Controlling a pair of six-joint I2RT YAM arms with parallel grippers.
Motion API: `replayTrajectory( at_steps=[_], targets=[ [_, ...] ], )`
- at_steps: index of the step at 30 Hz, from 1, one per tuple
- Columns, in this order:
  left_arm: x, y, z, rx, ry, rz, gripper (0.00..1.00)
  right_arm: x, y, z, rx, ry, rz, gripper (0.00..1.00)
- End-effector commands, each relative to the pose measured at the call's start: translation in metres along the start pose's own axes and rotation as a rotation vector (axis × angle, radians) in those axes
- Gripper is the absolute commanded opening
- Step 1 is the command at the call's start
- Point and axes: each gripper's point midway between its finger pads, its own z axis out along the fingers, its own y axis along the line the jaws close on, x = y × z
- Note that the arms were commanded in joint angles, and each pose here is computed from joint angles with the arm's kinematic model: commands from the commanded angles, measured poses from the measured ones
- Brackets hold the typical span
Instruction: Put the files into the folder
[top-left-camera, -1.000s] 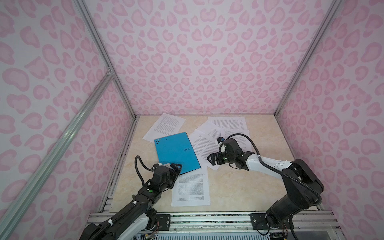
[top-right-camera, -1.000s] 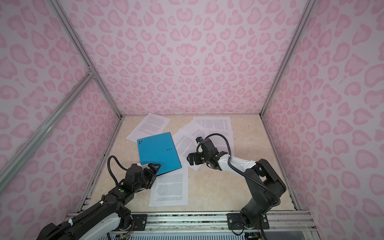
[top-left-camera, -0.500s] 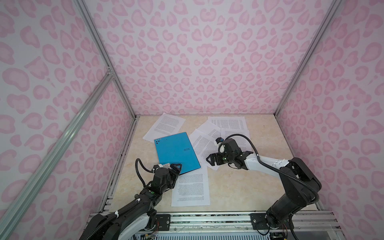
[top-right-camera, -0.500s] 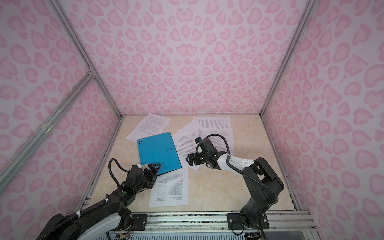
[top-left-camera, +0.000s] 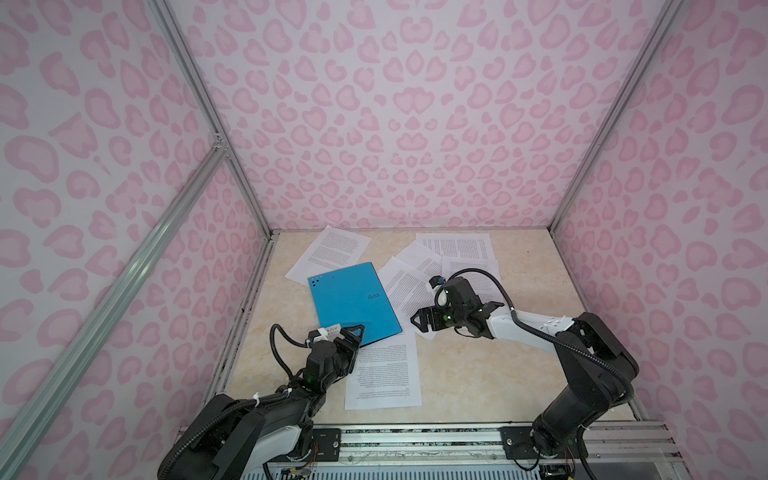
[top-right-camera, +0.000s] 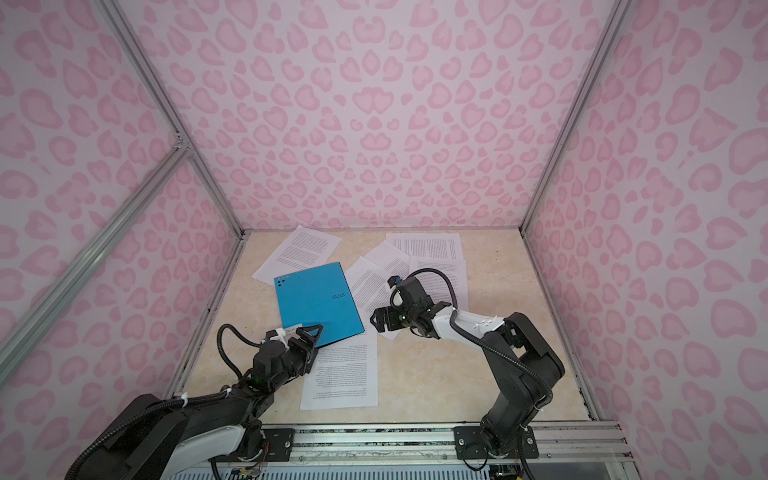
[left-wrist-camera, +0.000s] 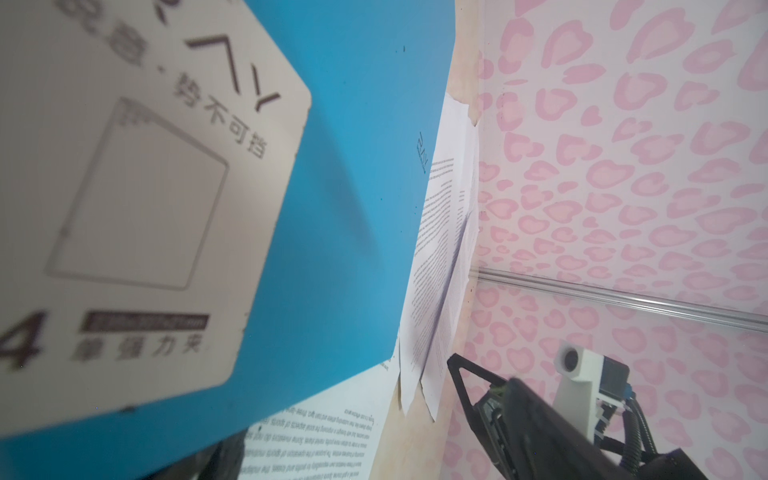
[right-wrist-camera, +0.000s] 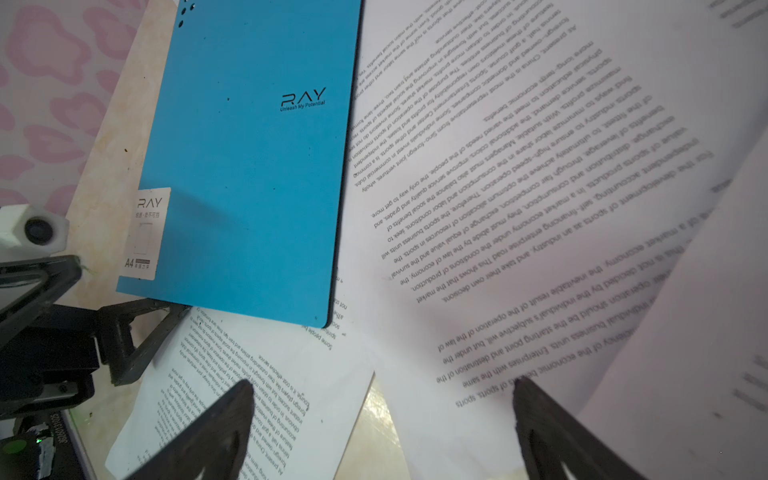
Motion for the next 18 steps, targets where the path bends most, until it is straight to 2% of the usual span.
replayTrajectory(
  at_steps=[1, 10, 13, 18],
  targets=[
    [-0.002, -0.024, 0.001, 0.101, -0.011, -0.007, 0.96, -0.003, 0.004, 0.002, -0.017, -0.005, -0.002, 0.97],
    [-0.005, -0.043, 0.007, 0.211, -0.026, 0.01, 0.97, -0.002, 0.005, 0.003, -0.021, 0.002, -0.004, 0.96],
    [-0.007, -0.056, 0.006, 0.283, -0.039, 0.024, 1.0, -0.002, 0.006, 0.002, -0.023, 0.001, -0.006, 0.96],
    [-0.006, -0.07, 0.011, 0.344, -0.043, 0.061, 0.96, -0.003, 0.007, 0.0, -0.028, -0.004, -0.008, 0.96]
  ],
)
